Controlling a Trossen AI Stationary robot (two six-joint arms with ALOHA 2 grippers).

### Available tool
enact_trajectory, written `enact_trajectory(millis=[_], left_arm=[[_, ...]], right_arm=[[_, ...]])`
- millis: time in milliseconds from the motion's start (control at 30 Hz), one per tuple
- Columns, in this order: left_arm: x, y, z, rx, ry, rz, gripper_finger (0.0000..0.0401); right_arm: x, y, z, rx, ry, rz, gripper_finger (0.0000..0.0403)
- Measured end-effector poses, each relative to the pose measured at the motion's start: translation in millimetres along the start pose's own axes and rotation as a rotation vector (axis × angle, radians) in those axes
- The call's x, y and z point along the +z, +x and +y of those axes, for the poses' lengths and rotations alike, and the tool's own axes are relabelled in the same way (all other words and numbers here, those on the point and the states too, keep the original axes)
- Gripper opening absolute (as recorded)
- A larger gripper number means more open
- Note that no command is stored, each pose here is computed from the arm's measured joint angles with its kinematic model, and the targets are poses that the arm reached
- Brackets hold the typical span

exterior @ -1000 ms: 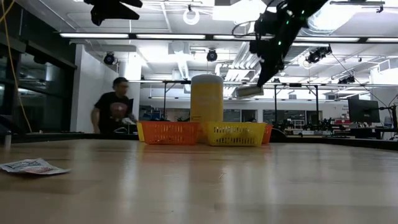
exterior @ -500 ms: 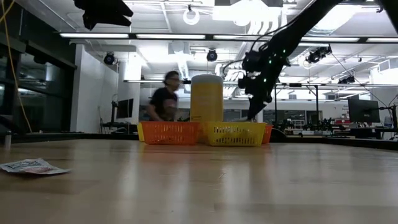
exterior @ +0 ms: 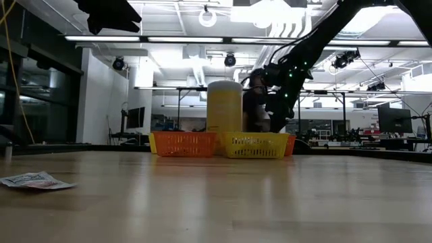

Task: Pick & Place First Aid Supplies
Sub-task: Put the green bandage pack into the top orange basket, then put the orange ointment pack into the bottom orange basket

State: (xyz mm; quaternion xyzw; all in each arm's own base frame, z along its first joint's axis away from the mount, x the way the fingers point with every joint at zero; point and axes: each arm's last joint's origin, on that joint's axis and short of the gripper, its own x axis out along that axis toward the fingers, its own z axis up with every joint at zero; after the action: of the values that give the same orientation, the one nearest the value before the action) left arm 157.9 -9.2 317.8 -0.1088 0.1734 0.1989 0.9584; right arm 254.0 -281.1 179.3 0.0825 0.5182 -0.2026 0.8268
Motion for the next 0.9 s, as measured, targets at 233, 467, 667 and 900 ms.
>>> enact_trajectory(millis=[233, 467, 667, 900], left_arm=[[0.1, 0.0, 0.0, 0.0, -0.001, -0.001, 0.0158], [-0.4, 0.1, 0.0, 0.0, -0.006, 0.004, 0.0158], [-0.4, 0.1, 0.0, 0.0, -0.006, 0.004, 0.0158], [-0.5, 0.1, 0.0, -0.001, -0.011, 0.005, 0.0158]], right_arm=[[-0.3, 0.0, 0.1, -0.002, 0.025, 0.005, 0.0005], [-0.7, 0.0, -0.6, -0.037, 0.083, 0.019, 0.0053], [6.3, -7.1, -2.5, -0.031, 0.111, 0.018, 0.0122], [22.0, -25.2, -6.6, -0.028, 0.109, 0.02, 0.0163]])
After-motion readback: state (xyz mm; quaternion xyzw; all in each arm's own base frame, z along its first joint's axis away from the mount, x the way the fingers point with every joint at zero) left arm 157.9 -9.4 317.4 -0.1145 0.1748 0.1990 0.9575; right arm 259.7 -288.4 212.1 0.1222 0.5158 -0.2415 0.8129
